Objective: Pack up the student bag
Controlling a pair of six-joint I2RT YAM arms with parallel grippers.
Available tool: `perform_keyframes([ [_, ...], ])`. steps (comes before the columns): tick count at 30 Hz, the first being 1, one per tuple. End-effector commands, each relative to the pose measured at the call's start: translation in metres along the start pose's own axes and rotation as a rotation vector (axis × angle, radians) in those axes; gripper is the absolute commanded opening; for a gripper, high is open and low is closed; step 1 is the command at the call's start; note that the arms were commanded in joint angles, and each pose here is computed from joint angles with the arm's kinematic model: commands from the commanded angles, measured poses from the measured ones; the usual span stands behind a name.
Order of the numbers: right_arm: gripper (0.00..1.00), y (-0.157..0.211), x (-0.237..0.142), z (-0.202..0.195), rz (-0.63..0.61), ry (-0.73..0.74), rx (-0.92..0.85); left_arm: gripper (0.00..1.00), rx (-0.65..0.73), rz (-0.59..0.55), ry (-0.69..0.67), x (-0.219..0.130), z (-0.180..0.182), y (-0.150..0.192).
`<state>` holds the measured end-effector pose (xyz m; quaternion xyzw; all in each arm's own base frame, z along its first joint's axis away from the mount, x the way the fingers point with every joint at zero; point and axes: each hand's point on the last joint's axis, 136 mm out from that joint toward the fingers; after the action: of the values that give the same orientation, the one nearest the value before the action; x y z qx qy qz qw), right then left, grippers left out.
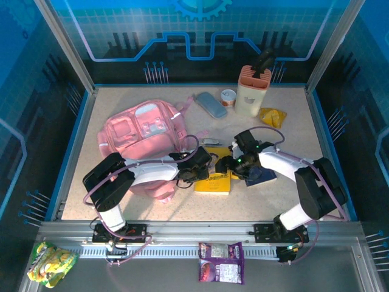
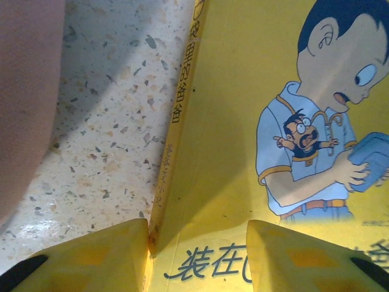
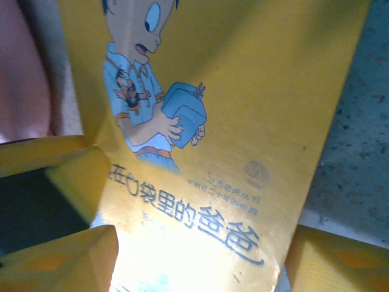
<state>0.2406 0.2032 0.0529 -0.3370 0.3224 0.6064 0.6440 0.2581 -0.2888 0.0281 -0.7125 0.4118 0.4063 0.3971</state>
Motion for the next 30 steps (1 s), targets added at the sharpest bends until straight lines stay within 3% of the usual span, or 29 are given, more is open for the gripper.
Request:
perform_keyframes([
  [1,0.71,-0.006,-0.016,0.029,-0.026,-0.153,-0.006,0.46,0.023,0.005,0.002,0.004,-0.003,0.002],
  [14,0.51,0.003,-0.018,0.025,-0.01,-0.202,-0.016,0.44,0.031,0.013,-0.003,0.006,0.0,0.004],
  [22,0.3,0.002,-0.017,0.016,-0.03,-0.158,-0.035,0.43,0.041,0.012,0.021,0.004,-0.003,0.004],
  [30,0.08,0.003,-0.024,0.017,-0.063,-0.182,-0.04,0.49,0.043,0.005,0.049,-0.012,-0.011,0.0],
])
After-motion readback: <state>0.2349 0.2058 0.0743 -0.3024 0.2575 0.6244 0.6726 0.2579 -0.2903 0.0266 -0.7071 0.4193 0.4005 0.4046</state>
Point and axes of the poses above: each hand's point on the last joint's axis, 136 mm out from that joint toward the fingers, its own x axis out along the fingers, its own z axis along the line the jaws close on, y = z × x, and after that the axes turned 3 degrees about -x, right-handed
